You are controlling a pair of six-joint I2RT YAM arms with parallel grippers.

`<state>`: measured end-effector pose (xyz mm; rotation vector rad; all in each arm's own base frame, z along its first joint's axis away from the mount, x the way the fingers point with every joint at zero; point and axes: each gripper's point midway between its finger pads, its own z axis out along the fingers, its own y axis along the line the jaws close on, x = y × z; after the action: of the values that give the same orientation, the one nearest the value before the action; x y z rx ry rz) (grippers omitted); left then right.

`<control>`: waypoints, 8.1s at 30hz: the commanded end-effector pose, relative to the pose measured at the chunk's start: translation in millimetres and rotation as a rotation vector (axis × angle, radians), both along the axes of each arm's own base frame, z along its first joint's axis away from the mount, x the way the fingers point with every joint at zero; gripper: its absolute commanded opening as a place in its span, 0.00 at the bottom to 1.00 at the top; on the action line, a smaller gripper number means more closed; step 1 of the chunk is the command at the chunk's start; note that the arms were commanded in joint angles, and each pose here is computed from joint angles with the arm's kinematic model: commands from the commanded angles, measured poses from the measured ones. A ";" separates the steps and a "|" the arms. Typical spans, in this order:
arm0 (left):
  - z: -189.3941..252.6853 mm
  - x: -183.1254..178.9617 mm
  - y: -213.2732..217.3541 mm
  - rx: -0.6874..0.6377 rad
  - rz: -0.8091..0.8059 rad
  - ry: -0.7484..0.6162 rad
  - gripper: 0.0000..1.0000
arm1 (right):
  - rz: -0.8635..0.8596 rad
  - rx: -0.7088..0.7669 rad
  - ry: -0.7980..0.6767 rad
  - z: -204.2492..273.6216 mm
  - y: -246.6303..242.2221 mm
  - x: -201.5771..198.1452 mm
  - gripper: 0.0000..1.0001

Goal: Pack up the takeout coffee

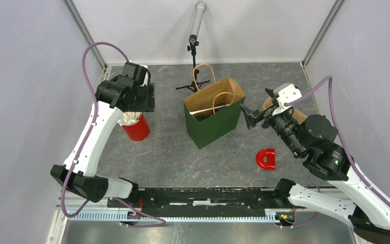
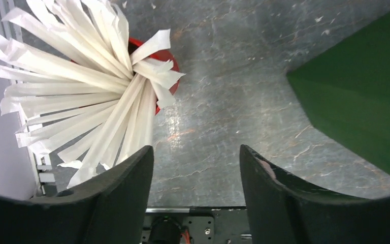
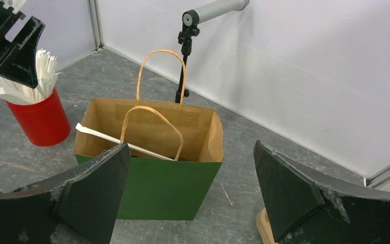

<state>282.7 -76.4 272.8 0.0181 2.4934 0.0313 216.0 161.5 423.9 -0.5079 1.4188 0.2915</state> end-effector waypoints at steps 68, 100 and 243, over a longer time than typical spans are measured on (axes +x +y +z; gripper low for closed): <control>137.7 -40.7 19.5 -0.176 -0.019 -0.303 0.02 | 0.204 0.013 -0.083 20.6 68.7 9.6 0.98; 316.5 -38.1 -115.0 -1.068 -0.515 -0.712 0.03 | 0.175 0.090 -0.167 50.7 55.1 5.2 0.98; 210.5 49.3 -275.1 -0.319 -1.041 -0.810 0.02 | -0.039 -0.083 -0.131 26.2 -14.6 0.7 0.98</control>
<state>336.4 -355.2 433.5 0.9602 1.6142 -0.6969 219.7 149.9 435.4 -0.5730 1.3497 0.1571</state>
